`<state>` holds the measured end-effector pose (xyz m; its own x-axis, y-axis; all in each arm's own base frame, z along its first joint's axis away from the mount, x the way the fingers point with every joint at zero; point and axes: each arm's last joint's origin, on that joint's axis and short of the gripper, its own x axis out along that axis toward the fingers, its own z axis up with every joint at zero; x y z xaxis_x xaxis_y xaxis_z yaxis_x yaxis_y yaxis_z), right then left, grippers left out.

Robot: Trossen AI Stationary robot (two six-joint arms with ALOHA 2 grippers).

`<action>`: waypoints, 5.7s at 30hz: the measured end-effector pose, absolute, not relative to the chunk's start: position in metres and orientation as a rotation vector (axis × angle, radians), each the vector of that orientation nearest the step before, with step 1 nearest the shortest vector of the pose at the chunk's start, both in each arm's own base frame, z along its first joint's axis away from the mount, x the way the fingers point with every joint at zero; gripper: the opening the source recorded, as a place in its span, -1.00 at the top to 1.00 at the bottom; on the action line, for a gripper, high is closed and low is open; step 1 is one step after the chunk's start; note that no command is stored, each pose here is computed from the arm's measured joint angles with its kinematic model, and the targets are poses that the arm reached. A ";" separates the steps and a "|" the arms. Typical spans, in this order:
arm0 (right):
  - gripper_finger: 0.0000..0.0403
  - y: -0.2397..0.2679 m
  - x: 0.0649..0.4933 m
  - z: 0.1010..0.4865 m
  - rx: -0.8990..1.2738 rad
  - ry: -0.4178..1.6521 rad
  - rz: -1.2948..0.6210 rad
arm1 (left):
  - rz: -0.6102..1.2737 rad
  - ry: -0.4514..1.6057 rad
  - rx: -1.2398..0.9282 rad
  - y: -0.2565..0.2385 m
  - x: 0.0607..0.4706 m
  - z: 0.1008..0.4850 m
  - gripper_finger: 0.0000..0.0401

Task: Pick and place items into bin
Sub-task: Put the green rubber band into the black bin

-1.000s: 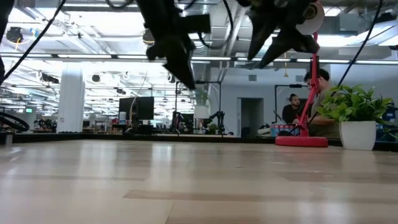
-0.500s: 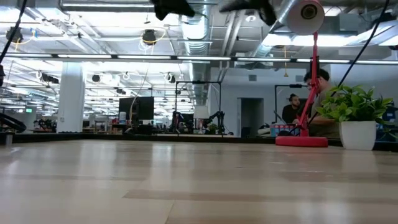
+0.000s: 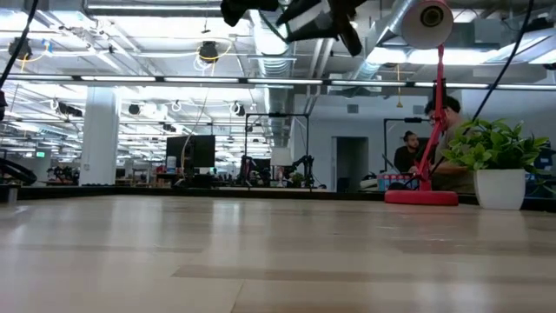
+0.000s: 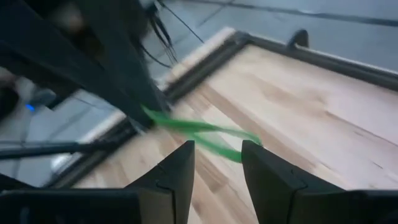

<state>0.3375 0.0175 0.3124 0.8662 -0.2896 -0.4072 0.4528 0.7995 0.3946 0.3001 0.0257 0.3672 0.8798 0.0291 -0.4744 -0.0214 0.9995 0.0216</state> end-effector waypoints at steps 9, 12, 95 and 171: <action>0.37 0.018 0.342 0.313 0.498 0.310 -0.392 | 0.022 0.495 0.016 0.026 0.300 0.367 1.00; 0.37 0.018 0.344 0.314 0.457 0.304 -0.380 | 0.022 0.495 0.016 0.027 0.300 0.367 1.00; 0.41 0.024 0.360 0.289 0.551 0.337 -0.399 | -0.013 0.545 -0.007 0.033 0.297 0.363 1.00; 0.91 0.218 0.150 0.242 0.983 1.803 -1.195 | 0.202 0.709 0.085 0.040 0.287 0.351 0.53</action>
